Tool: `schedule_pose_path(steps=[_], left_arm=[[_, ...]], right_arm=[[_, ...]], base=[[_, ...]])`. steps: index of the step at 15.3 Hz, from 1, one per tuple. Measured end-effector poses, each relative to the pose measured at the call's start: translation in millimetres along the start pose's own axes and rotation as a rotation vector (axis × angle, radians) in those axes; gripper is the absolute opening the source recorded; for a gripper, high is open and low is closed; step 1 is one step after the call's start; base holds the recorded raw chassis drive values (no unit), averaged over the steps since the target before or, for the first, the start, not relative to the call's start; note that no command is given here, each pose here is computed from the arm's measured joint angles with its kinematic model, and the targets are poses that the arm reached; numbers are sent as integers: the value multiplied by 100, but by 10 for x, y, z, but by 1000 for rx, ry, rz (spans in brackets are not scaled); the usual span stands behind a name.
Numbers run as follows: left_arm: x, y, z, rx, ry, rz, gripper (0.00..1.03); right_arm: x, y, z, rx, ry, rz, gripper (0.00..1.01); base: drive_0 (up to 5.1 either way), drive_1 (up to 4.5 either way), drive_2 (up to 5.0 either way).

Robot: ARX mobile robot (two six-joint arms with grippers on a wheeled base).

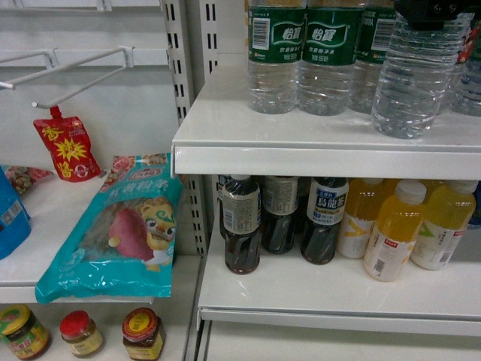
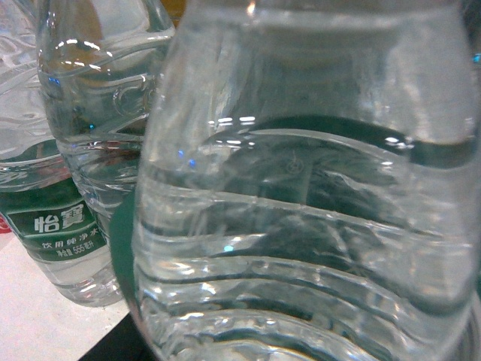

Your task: Move water from second to third shelf

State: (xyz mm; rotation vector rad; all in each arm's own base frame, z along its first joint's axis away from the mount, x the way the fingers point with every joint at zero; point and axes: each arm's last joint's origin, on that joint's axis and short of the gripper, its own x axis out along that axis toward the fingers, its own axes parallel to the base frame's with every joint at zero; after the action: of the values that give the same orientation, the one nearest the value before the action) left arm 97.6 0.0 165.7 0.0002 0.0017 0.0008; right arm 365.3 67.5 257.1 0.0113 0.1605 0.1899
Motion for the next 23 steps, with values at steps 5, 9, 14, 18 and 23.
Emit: schedule_pose_path(steps=[5, 9, 14, 18, 23], left_arm=[[0, 0, 0, 0, 0, 0, 98], [0, 0, 0, 0, 0, 0, 98], [0, 0, 0, 0, 0, 0, 98], [0, 0, 0, 0, 0, 0, 98], [0, 0, 0, 0, 0, 0, 98]], right_arm=[[-56, -41, 88, 3, 4, 2, 97], [-450, -15, 253, 4, 5, 45, 98], [-1216, -55, 225, 80, -6, 122, 98], [-1783, -89, 170, 198, -69, 133, 98], [-2030, -180, -473, 13, -147, -190, 40]], base=[[0, 0, 0], [0, 0, 0], [0, 0, 0], [0, 0, 0], [0, 0, 0]])
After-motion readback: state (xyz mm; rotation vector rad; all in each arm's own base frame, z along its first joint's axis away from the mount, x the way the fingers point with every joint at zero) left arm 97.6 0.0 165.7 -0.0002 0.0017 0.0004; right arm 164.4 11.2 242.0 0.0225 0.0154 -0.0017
